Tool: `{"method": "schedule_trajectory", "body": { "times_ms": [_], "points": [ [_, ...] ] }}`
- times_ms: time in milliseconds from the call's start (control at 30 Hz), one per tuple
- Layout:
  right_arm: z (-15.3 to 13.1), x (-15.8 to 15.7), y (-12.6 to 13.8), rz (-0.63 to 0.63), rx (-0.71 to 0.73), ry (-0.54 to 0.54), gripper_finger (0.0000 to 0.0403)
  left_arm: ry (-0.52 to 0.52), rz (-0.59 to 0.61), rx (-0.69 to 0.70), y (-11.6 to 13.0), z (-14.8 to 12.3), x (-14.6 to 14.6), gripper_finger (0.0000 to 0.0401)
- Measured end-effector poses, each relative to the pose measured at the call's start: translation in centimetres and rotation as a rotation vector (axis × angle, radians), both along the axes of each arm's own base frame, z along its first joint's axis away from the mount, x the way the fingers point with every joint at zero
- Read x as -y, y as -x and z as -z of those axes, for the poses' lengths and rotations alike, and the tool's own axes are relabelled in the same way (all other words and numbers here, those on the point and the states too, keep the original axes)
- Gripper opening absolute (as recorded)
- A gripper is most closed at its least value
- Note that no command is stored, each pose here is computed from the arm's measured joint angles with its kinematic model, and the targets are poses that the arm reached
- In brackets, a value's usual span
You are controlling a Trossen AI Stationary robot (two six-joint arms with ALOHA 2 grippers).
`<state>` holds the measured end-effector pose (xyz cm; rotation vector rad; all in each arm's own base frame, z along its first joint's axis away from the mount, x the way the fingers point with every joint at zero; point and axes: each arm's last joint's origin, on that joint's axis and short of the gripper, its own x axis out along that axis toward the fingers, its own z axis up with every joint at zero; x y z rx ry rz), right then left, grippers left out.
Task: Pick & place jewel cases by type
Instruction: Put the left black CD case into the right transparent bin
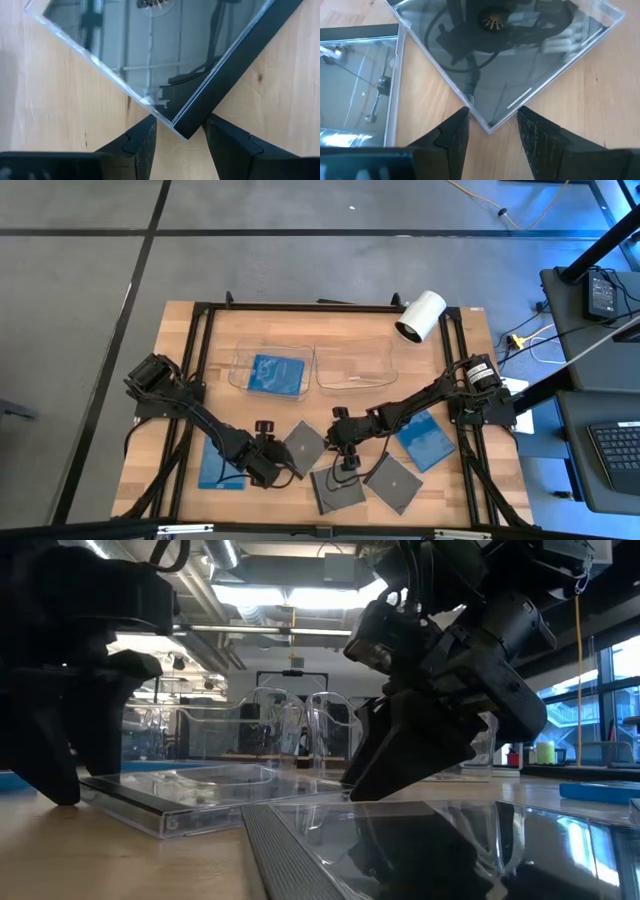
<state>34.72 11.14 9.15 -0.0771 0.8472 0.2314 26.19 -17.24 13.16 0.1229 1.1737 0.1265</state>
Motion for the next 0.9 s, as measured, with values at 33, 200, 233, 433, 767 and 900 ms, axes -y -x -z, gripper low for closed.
{"method": "schedule_trajectory", "body": {
  "times_ms": [33,200,233,433,767,900],
  "points": [
    [-0.01,0.00,-0.01,-0.001,0.002,0.001,0.0170,0.005,-0.014,0.003,0.00,0.00,0.00,0.0159],
    [-0.03,-0.01,-0.03,-0.007,0.006,0.004,0.0170,0.002,-0.040,0.016,-0.02,-0.02,-0.04,0.0157],
    [-0.03,-0.01,-0.03,-0.007,0.006,0.004,0.0170,-0.005,-0.030,0.016,-0.03,-0.02,-0.05,0.0157],
    [-0.03,-0.01,-0.04,-0.005,0.006,0.003,0.0170,-0.027,-0.003,0.011,0.10,-0.02,0.03,0.0157],
    [-0.05,-0.02,-0.07,-0.004,0.008,0.001,0.0170,0.170,-0.327,-0.001,0.00,0.04,-0.33,0.0157],
    [-0.06,-0.02,-0.08,-0.003,0.010,0.001,0.0170,0.216,-0.419,0.008,-0.23,0.05,-0.59,0.0157]
  ]
}}
